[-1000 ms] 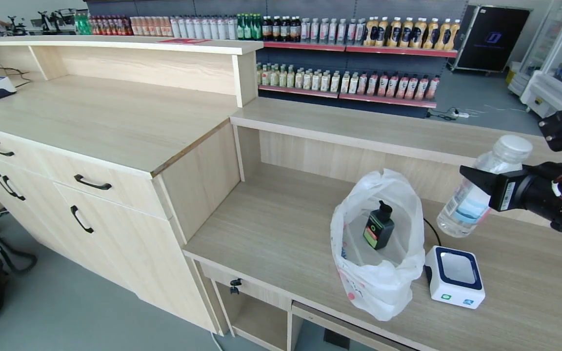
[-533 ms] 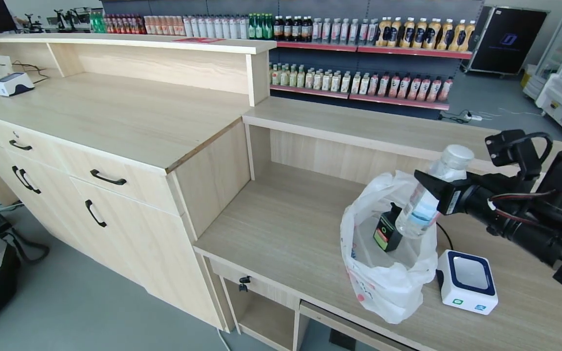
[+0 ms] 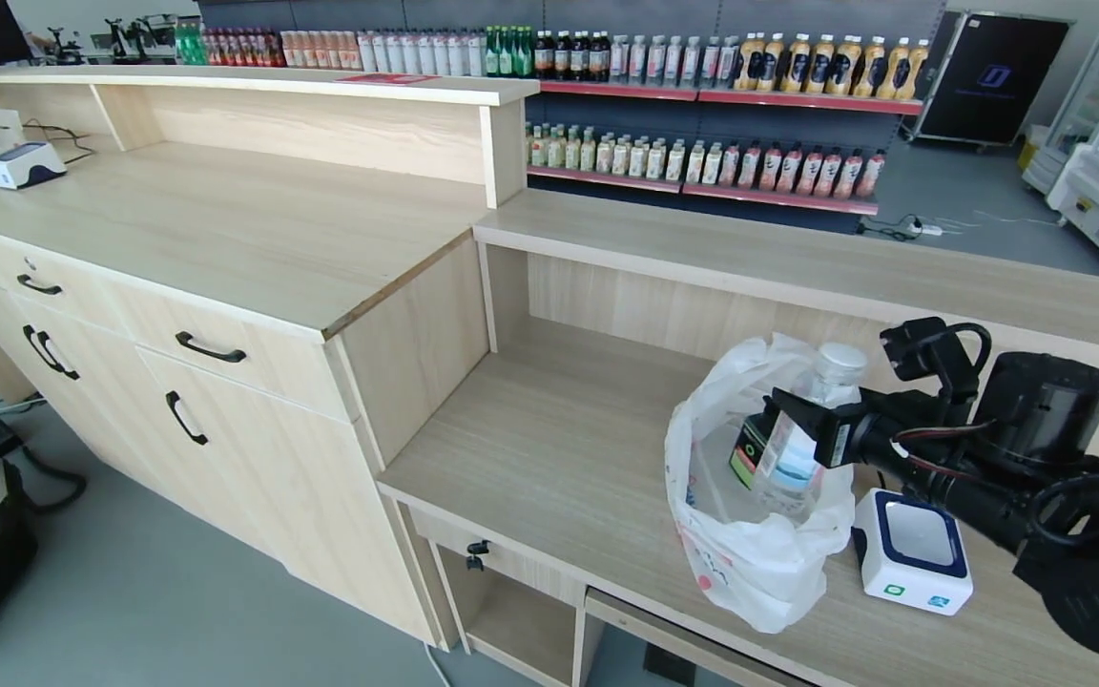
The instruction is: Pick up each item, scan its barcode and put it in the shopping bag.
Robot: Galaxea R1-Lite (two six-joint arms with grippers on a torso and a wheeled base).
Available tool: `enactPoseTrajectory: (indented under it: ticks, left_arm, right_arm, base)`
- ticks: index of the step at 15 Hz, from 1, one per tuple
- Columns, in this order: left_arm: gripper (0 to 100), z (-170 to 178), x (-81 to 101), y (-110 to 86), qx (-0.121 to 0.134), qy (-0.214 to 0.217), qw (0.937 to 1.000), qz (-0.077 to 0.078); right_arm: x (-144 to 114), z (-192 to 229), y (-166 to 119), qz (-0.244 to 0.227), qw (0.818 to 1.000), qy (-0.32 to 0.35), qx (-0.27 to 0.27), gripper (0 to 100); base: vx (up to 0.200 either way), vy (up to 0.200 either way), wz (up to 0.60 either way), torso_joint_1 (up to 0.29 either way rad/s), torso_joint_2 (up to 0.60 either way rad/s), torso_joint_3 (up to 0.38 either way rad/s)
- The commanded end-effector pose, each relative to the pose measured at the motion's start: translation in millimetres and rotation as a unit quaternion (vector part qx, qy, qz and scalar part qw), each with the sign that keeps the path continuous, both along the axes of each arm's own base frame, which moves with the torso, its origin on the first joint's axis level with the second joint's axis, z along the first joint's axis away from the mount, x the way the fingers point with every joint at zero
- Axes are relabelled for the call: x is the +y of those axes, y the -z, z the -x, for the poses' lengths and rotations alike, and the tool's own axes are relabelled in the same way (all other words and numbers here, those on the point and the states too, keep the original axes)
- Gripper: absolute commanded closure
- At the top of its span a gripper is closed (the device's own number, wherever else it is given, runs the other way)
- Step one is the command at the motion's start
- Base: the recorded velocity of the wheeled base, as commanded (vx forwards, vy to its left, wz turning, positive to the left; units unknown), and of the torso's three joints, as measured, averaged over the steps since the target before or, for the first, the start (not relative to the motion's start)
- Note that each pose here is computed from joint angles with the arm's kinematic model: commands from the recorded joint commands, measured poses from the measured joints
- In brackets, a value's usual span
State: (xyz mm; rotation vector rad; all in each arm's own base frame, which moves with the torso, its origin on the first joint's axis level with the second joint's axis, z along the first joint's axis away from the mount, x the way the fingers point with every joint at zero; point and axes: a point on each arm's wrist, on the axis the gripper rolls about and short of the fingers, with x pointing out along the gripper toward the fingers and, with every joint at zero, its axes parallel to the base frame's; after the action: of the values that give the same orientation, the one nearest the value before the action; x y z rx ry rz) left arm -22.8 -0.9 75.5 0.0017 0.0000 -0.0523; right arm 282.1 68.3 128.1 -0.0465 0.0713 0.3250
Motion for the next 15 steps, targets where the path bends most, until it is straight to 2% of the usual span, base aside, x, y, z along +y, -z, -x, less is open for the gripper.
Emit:
enactPoseTrajectory:
  ticks: [1,5,8,15]
  left_arm:
    - [0,-0.1,0.0,0.0,0.001,0.000,1.0000,0.000]
    - [0,-0.1,0.0,0.0,0.001,0.000,1.0000,0.000]
    - [0,-0.1,0.0,0.0,0.001,0.000,1.0000,0.000]
    - [0,-0.1,0.0,0.0,0.001,0.001,1.0000,0.000]
  right_arm:
    - [0.9,-4.1,14.4,0.007,1.000,0.000,0.019,100]
    - [3.0,-11.9,32.9,0.007,1.000,-0.006,0.017,100]
    - [1.3,-12.6,44.7,0.016,0.999,-0.013,0.036,100]
    - [-3.8,-18.9,59.0,0.032,0.999,-0.011,0.034,100]
  base:
    - [0.000,0.000,0.00,0.000,0.00,0.000]
    - [0.000,0.000,0.00,0.000,0.00,0.000]
    - [0.000,0.000,0.00,0.000,0.00,0.000]
    - [0.000,0.000,0.00,0.000,0.00,0.000]
